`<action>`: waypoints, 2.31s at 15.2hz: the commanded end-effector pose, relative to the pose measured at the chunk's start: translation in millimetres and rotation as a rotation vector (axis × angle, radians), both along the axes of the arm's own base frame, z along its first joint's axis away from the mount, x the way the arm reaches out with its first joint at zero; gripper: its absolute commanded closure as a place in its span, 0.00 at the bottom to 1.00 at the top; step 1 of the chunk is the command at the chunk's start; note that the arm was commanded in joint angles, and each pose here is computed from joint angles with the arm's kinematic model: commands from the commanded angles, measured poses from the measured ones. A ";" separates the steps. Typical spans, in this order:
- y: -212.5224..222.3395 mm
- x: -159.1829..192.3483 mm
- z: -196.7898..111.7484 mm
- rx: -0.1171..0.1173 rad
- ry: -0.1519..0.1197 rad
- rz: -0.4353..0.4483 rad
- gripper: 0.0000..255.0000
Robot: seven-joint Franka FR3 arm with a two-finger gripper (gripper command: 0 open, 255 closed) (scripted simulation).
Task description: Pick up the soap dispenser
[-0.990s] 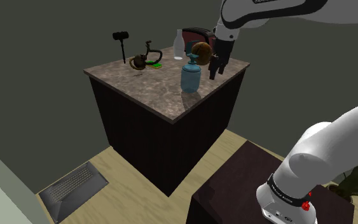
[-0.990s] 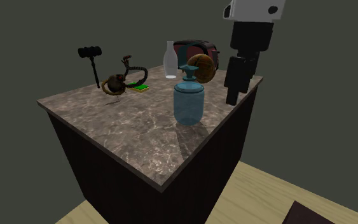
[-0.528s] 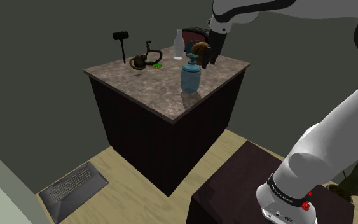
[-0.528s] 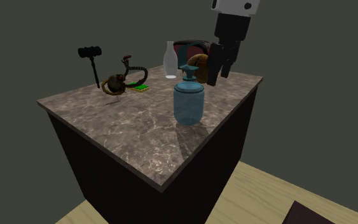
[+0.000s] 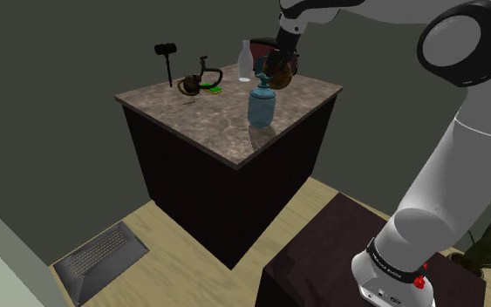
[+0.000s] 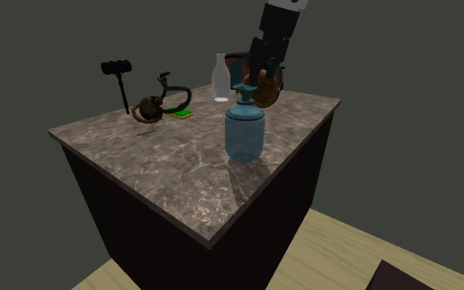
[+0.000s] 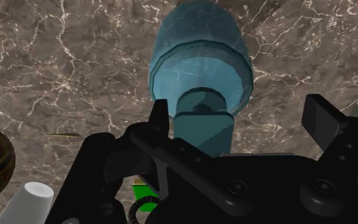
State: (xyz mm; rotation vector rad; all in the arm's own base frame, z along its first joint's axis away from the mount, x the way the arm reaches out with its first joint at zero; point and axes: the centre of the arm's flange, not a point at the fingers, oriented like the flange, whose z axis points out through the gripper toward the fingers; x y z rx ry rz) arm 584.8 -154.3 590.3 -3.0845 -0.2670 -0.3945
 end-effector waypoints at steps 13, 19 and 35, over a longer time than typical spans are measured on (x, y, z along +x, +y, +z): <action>-14.3 25.7 -29.8 0.003 -0.045 0.001 1.00; -14.4 25.8 -29.5 0.003 -0.045 0.001 1.00; -14.6 25.4 38.8 0.003 -0.045 0.001 1.00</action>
